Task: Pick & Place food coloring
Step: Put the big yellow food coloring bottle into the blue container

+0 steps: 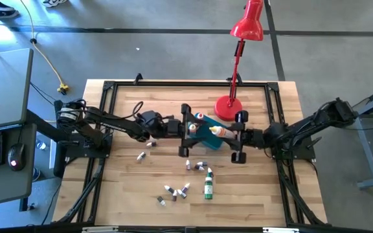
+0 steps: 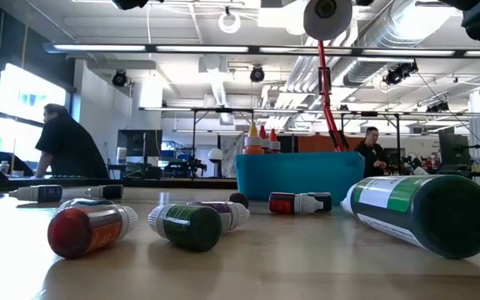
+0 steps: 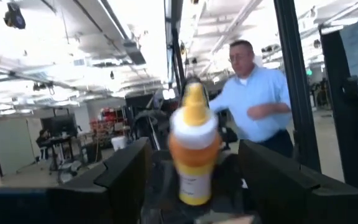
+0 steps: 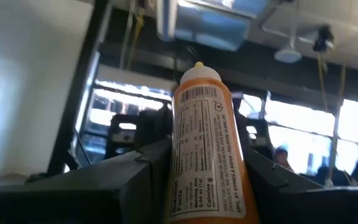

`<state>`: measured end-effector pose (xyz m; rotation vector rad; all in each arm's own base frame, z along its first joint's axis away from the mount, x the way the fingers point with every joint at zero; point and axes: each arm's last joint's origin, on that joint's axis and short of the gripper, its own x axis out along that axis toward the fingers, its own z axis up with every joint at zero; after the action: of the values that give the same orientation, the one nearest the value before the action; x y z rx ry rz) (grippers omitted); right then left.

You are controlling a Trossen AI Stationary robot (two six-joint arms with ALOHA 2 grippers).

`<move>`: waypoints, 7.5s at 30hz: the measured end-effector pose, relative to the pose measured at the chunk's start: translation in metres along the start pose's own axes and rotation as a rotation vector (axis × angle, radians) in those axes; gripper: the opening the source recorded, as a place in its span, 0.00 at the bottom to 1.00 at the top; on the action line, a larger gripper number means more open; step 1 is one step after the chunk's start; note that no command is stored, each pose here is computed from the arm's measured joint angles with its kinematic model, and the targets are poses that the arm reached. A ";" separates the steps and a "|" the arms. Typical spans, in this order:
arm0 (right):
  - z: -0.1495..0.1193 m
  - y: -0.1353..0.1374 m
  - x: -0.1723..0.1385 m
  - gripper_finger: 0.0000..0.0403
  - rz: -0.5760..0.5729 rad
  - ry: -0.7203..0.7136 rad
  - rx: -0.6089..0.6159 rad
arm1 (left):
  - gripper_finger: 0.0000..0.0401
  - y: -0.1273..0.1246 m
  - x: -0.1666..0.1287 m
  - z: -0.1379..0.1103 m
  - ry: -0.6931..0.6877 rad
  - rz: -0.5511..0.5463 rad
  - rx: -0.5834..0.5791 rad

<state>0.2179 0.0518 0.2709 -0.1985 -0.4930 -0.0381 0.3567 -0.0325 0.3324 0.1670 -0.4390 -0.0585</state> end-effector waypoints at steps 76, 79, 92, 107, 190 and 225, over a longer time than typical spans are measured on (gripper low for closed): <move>-0.020 -0.021 0.056 0.32 0.169 -0.125 -0.078 | 0.43 0.000 0.018 0.011 -0.182 -0.118 0.076; -0.020 -0.019 0.055 0.32 0.173 -0.122 -0.080 | 0.38 -0.001 0.020 0.009 -0.160 -0.124 0.085; -0.019 -0.019 0.055 0.32 0.165 -0.135 -0.099 | 0.38 -0.001 0.021 0.010 -0.160 -0.128 0.093; -0.030 -0.017 0.054 0.51 0.184 -0.024 -0.120 | 0.34 -0.001 0.020 0.010 -0.131 -0.113 0.081; 0.001 -0.025 -0.102 0.52 -0.218 0.325 -0.068 | 0.34 -0.045 0.033 -0.174 0.601 0.810 -0.192; 0.001 -0.025 -0.101 0.51 -0.215 0.325 -0.065 | 0.48 -0.030 0.042 -0.207 0.655 0.712 -0.211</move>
<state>0.1261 0.0262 0.2281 -0.1977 -0.1876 -0.2921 0.4828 -0.0347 0.1600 -0.1848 0.1814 0.6339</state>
